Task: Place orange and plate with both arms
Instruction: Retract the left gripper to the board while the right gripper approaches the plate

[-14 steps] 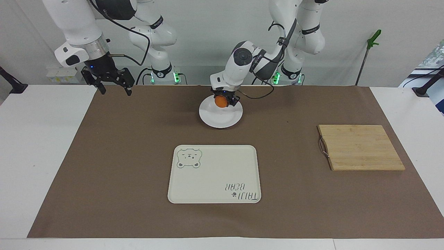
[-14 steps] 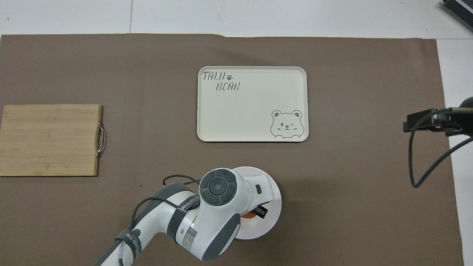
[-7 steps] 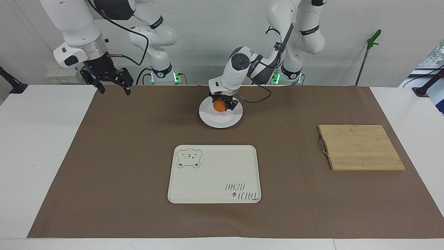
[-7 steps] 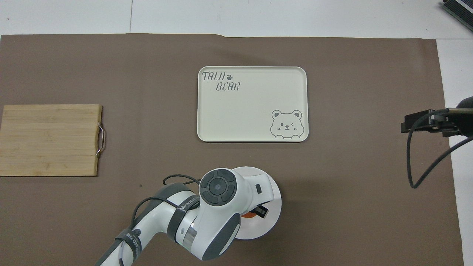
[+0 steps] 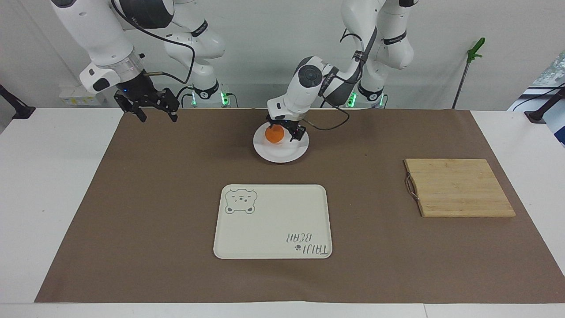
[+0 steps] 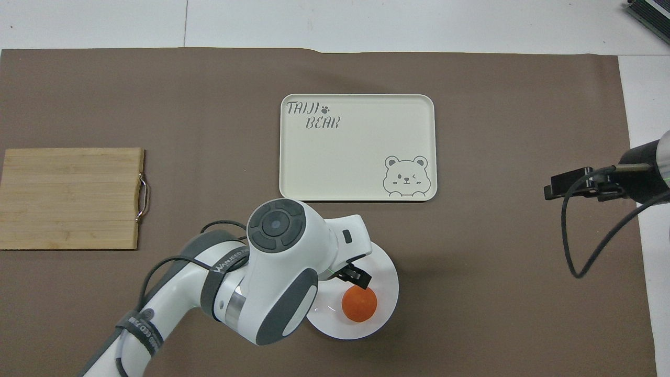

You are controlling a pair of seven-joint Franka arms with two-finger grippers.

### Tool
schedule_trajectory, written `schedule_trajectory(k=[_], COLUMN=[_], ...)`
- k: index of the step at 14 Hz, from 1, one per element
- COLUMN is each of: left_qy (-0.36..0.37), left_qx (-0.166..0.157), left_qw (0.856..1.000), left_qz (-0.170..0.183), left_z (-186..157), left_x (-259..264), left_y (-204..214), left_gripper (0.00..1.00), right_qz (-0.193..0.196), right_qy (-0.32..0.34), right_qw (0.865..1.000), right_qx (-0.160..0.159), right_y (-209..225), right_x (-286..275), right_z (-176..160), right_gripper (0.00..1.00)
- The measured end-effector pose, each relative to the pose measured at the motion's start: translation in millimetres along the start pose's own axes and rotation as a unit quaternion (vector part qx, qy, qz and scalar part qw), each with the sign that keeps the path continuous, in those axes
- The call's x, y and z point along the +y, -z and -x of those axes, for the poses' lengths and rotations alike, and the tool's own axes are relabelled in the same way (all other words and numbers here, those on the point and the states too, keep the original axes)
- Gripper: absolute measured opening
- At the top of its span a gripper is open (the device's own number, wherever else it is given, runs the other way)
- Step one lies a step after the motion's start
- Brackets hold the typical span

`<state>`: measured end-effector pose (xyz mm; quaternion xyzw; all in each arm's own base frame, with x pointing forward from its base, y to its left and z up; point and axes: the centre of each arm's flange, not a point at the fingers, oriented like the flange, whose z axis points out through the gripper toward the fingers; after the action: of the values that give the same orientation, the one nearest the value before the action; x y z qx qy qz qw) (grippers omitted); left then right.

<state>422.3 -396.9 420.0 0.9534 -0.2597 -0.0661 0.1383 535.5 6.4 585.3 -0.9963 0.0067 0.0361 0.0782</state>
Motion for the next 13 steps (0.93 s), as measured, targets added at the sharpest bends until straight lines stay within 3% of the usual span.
schedule_trajectory(k=[7, 10, 13], left_qy=[0.053, 0.088, 0.096], left_qx=[0.06, 0.092, 0.098], left_qw=[0.993, 0.987, 0.984], left_qz=[-0.086, -0.099, -0.11], left_z=[6.6, 11.6, 28.5], left_x=[-113.0, -163.7, -197.6], left_y=[152.3, 211.9, 265.6], left_gripper=[1.0, 1.0, 1.0], right_qz=[-0.078, -0.119, -0.153], right_qy=[-0.007, 0.014, 0.026], right_qw=[0.997, 0.991, 0.986], right_qx=[-0.029, -0.051, -0.055], right_y=[-64.2, -101.1, -146.3], right_x=[-3.8, -1.1, 3.9], right_z=[9.4, 29.3, 38.9], right_gripper=[1.0, 1.0, 1.0])
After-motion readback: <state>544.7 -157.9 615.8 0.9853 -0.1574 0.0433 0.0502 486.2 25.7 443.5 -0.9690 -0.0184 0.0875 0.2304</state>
